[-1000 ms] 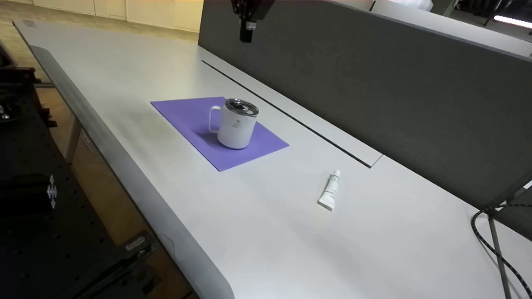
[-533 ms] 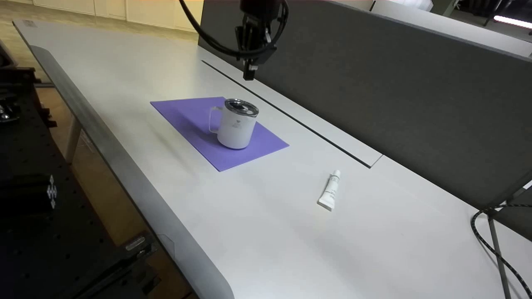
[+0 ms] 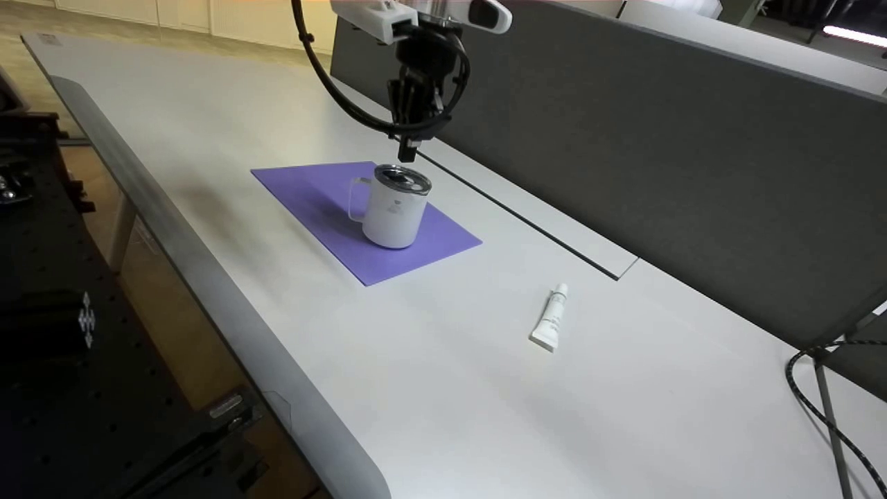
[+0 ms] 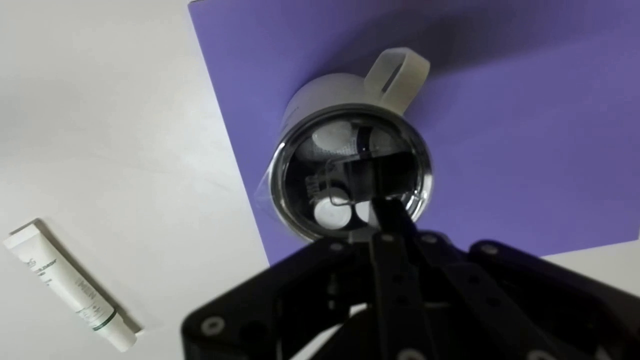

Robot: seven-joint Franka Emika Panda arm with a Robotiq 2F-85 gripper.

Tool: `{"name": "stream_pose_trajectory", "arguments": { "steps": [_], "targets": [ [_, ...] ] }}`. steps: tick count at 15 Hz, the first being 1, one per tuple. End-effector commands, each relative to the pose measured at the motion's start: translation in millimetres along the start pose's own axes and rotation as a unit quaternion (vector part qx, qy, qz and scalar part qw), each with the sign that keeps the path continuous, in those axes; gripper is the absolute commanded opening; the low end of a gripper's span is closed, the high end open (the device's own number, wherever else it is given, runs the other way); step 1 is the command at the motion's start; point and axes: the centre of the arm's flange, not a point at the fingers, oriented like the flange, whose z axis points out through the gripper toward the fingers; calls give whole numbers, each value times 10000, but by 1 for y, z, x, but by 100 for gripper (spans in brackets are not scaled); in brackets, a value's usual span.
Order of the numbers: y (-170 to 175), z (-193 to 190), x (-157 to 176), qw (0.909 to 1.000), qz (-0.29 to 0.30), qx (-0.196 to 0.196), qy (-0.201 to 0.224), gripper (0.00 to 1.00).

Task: Open the flask

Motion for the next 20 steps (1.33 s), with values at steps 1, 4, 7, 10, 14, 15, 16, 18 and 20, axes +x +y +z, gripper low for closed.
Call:
{"name": "stream_pose_trajectory", "arguments": {
  "steps": [1,4,7,10,14,15,16,18,20],
  "targets": [
    [-4,7,8,10000,14,3,-91,0],
    [-6,14,6,9998,7,-18,-190,0],
    [-6,19,6,9997,7,-30,-253,0],
    [-6,25,5,9996,4,-69,-284,0],
    [-5,28,6,9991,-53,-189,-368,0],
    [-4,28,6,9990,-84,-220,-383,0],
    [-4,28,6,9988,-115,-260,-400,0],
    [-2,29,6,9984,-171,-342,-415,0],
    [0,29,6,9980,-230,-410,-419,0]
  ]
}}
